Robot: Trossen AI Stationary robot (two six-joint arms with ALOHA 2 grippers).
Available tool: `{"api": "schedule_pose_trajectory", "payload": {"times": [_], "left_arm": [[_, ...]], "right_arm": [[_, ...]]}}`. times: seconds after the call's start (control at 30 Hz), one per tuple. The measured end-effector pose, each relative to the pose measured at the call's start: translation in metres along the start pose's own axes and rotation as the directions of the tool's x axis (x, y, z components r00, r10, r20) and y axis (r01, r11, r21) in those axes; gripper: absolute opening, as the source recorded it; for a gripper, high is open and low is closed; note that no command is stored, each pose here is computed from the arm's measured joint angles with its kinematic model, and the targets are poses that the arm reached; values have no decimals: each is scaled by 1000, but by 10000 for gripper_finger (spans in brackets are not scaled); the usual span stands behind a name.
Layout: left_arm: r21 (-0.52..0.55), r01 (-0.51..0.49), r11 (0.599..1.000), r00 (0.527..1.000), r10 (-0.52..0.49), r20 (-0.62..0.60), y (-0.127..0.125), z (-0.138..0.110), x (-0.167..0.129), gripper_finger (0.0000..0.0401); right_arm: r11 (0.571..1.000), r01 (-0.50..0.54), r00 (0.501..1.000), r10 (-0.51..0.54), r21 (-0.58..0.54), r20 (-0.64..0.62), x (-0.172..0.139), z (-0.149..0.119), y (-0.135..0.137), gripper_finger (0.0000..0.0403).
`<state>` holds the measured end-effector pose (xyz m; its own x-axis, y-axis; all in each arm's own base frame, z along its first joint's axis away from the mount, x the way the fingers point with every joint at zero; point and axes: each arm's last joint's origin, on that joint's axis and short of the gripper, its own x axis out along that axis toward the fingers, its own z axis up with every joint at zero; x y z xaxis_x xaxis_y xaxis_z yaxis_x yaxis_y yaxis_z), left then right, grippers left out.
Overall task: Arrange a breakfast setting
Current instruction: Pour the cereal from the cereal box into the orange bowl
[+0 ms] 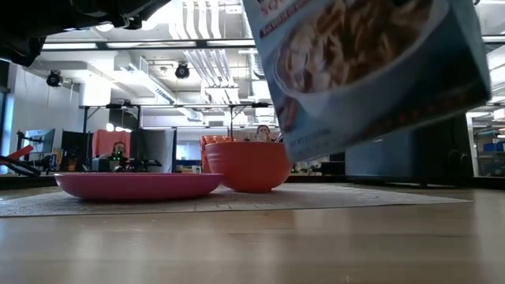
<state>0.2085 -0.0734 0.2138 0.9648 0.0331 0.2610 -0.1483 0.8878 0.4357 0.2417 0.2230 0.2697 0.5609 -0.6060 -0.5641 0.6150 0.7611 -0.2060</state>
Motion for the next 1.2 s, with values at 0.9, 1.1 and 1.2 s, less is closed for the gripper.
{"api": "schedule_pose_trajectory", "payload": {"times": [0.9,1.1,1.2], "left_arm": [[170,-6,985,1000,5,6,0,1,0,162],[283,-86,955,994,63,89,6,9,-1,162],[317,-132,939,987,95,130,10,13,-1,162]], "right_arm": [[922,-97,806,293,374,-514,1,134,-61,117],[884,-64,707,368,464,-604,13,144,-69,117],[871,-53,659,398,488,-639,18,147,-72,117]]}}
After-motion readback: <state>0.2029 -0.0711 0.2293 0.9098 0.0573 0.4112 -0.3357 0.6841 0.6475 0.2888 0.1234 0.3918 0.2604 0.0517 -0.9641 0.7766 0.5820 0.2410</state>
